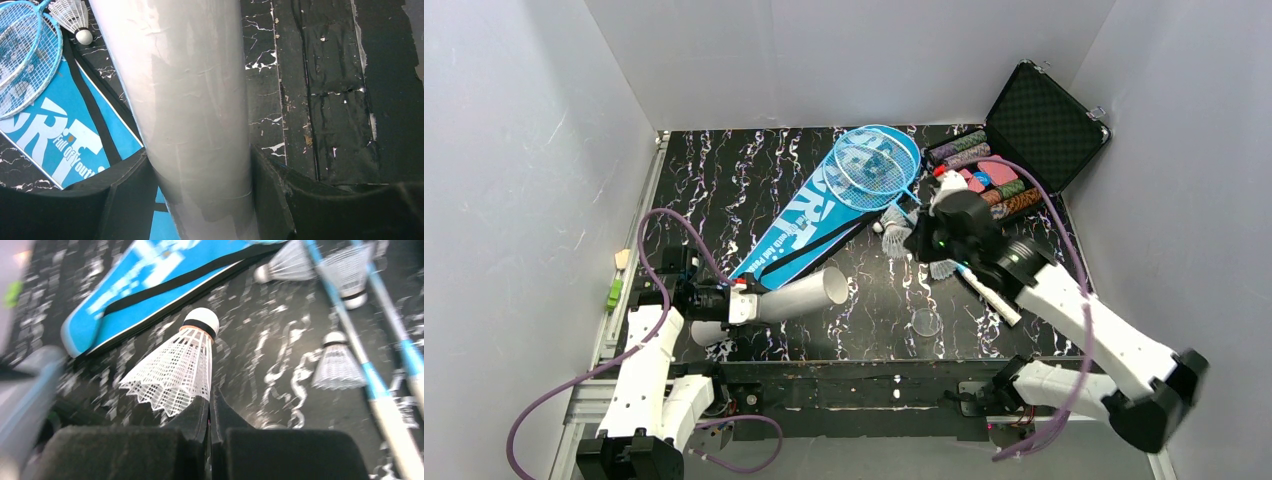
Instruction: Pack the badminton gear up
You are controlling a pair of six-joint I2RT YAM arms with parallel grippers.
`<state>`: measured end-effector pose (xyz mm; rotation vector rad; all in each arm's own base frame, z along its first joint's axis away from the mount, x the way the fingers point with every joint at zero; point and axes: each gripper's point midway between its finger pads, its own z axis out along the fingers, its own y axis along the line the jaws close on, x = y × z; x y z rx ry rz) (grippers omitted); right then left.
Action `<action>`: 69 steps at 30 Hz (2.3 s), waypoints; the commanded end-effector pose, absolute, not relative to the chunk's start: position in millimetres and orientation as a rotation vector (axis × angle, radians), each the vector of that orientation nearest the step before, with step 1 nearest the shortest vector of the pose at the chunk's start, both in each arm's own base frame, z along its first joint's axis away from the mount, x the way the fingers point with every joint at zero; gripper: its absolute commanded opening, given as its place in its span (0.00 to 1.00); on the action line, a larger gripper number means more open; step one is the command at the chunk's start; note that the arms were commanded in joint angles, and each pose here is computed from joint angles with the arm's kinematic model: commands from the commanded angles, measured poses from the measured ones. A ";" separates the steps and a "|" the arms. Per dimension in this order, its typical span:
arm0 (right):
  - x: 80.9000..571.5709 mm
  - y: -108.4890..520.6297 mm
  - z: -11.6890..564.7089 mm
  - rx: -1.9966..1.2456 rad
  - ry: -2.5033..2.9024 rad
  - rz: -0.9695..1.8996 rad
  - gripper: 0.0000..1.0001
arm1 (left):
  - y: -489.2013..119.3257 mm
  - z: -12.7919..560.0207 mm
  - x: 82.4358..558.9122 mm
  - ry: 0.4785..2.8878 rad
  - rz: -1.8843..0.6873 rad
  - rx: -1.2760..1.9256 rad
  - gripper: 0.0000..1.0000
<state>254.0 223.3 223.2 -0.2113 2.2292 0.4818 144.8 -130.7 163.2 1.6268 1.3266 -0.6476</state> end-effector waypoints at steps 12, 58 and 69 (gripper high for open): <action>72.1 258.8 330.0 -0.666 2.000 1.604 0.01 | -136.2 170.2 137.9 1.221 -0.663 1.669 0.07; 105.3 319.6 281.0 -0.648 2.287 1.285 0.62 | -139.0 181.5 131.1 1.160 -0.635 1.678 0.07; 103.8 334.0 255.5 -0.595 2.321 1.293 0.62 | -141.5 187.2 132.9 1.157 -0.655 1.651 0.06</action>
